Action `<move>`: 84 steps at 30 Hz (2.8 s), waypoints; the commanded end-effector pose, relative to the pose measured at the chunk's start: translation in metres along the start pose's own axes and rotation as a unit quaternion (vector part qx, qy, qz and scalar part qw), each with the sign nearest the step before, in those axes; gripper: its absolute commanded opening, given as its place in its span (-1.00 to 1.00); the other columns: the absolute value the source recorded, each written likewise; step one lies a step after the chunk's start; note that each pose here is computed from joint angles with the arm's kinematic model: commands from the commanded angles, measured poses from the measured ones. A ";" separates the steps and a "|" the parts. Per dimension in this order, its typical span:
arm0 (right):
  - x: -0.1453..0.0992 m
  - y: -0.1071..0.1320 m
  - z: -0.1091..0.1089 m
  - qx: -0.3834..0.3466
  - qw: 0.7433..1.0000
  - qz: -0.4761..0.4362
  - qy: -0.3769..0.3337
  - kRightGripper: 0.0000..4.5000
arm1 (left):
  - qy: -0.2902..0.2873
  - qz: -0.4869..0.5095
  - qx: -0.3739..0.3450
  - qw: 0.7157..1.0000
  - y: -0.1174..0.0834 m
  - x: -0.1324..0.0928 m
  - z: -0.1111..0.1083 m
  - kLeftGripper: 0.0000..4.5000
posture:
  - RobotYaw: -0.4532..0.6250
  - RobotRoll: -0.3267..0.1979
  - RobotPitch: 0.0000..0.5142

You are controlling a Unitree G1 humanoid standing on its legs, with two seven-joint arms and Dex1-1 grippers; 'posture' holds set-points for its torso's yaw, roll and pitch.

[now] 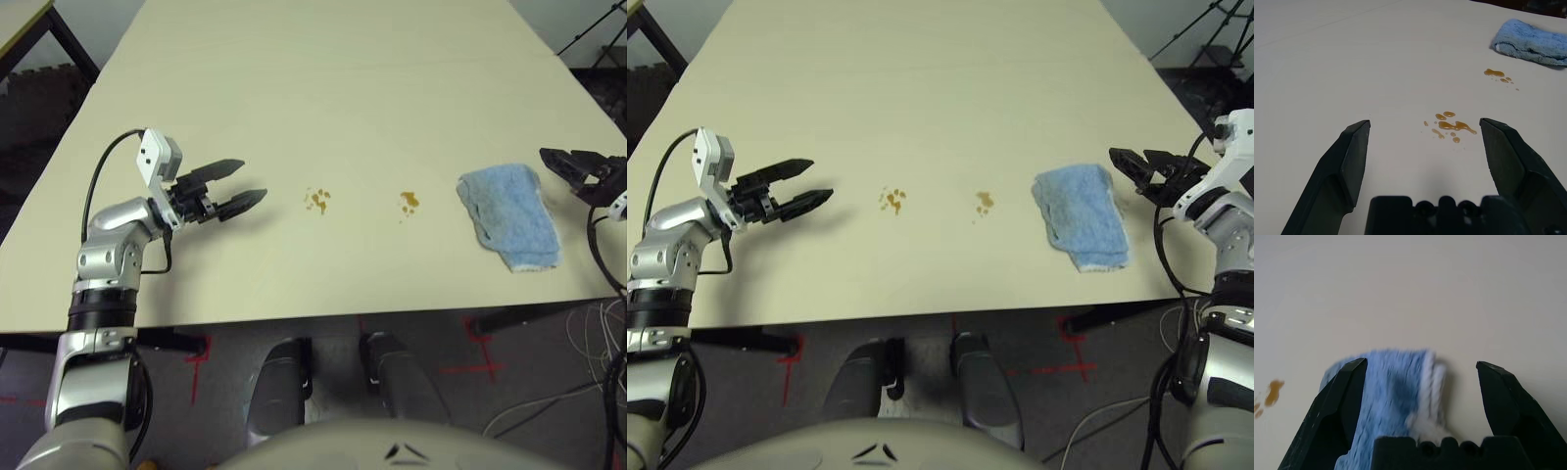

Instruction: Wipe the water off the table with a rag.

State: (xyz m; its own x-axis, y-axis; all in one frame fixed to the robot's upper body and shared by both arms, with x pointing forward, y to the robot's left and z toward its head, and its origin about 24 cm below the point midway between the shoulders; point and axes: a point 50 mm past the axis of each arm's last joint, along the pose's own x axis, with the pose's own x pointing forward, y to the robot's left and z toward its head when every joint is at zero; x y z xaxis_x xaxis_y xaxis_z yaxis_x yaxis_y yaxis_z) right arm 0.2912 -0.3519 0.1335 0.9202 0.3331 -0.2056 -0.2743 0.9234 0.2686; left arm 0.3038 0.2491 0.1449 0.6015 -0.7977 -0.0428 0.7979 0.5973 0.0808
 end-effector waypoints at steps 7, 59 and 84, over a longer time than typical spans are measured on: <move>-0.005 0.006 -0.021 -0.002 0.999 0.013 0.050 0.97 | 0.015 0.009 -0.002 1.000 0.001 -0.003 -0.004 1.00 | -0.42 0.25 -0.45; 0.078 0.090 -0.069 0.053 0.997 0.017 0.052 -0.95 | 0.040 0.017 0.008 0.999 0.000 -0.019 -0.002 1.00 | -0.32 0.25 -0.38; 0.110 0.194 -0.103 0.095 0.980 0.147 0.094 -0.95 | 0.042 0.020 0.000 0.999 -0.008 -0.020 -0.008 1.00 | -0.29 0.25 -0.34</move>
State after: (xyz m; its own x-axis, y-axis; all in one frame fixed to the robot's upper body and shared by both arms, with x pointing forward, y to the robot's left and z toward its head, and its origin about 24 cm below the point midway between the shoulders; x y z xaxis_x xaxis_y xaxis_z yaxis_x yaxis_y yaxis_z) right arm 0.3210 -0.1367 0.0884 0.8061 0.5656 -0.1741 -0.4470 0.7748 0.4472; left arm 0.2874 0.2622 0.1378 0.6350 -0.7635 -0.1178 0.7725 0.6291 0.0867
